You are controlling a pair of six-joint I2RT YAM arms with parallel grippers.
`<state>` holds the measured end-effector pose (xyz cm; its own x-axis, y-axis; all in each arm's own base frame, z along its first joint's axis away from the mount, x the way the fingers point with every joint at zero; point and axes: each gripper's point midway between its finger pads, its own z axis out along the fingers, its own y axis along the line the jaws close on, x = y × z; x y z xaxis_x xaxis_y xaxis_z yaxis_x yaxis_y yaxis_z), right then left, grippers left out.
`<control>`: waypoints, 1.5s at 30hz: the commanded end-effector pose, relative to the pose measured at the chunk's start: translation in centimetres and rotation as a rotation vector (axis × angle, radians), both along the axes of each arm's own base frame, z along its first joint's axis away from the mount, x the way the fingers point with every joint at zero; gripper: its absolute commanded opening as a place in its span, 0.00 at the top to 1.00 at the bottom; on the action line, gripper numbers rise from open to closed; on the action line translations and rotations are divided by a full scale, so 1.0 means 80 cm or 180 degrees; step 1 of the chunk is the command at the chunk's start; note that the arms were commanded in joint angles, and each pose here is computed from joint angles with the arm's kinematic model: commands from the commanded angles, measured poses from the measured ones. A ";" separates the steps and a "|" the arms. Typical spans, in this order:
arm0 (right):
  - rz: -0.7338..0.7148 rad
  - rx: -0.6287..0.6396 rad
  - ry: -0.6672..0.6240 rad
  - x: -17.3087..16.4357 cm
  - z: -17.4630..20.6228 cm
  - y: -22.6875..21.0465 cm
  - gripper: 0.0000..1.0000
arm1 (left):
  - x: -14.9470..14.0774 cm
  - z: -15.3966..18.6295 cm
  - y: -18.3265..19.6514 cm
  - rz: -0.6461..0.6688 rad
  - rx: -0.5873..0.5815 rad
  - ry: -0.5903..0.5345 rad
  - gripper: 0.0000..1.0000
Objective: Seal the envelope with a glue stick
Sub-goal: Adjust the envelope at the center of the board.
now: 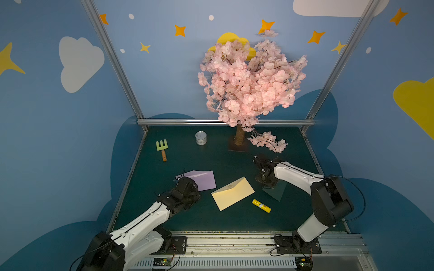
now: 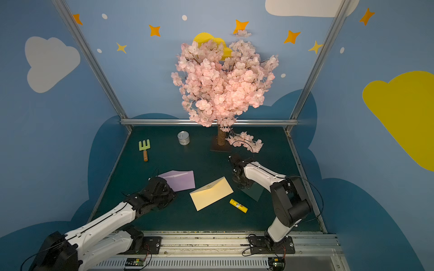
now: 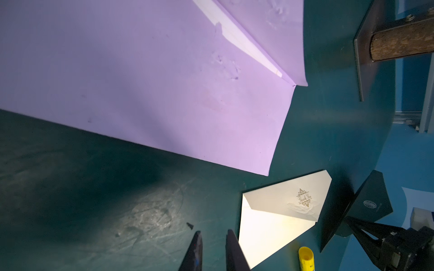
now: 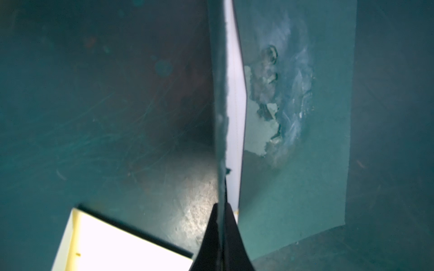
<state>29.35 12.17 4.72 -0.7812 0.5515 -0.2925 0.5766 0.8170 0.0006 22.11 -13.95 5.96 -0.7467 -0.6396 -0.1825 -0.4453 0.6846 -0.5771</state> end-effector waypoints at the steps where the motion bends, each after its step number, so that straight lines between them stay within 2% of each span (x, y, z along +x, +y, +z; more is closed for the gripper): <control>1: -0.0338 -0.0017 0.0258 -0.013 -0.007 -0.004 1.00 | 0.001 0.005 0.000 -0.0049 -0.0009 -0.0066 0.79; 10: -0.0703 0.0323 0.0537 -0.006 -0.015 0.030 1.00 | 0.000 0.005 0.002 -0.0055 -0.0097 -0.0152 0.79; 15: -0.0798 0.0143 0.0466 0.003 -0.010 0.020 1.00 | -0.001 0.006 0.000 -0.0103 -0.0109 -0.0163 0.79; 22: -0.0865 0.0092 0.0395 0.021 -0.008 0.022 0.98 | 0.001 0.006 0.000 -0.0106 -0.0112 -0.0165 0.78; 25: -0.0764 0.0201 0.0338 0.032 -0.011 0.033 0.91 | 0.001 0.007 0.000 -0.0102 -0.0116 -0.0166 0.78; 26: -0.0706 0.0251 0.0341 0.034 -0.012 0.038 0.80 | 0.001 0.009 0.000 -0.0100 -0.0117 -0.0174 0.78; 27: -0.0630 0.0290 0.0354 0.035 -0.012 0.042 0.72 | 0.000 0.009 0.001 -0.0100 -0.0113 -0.0175 0.78; 29: -0.0423 0.0384 0.0366 0.036 -0.011 0.052 0.62 | 0.000 0.011 0.002 -0.0095 -0.0108 -0.0193 0.78; 33: 0.0009 0.0474 0.0270 0.035 0.001 0.073 0.51 | 0.001 0.014 0.003 -0.0089 -0.0101 -0.0213 0.78; 41: 0.1026 -0.0109 -0.0023 0.012 0.050 0.080 0.33 | 0.003 0.027 -0.009 -0.0313 -0.0060 -0.0217 0.77; 45: 0.1602 -0.0178 -0.0209 -0.005 0.070 0.074 0.23 | 0.005 0.041 -0.021 -0.0487 -0.0059 -0.0306 0.75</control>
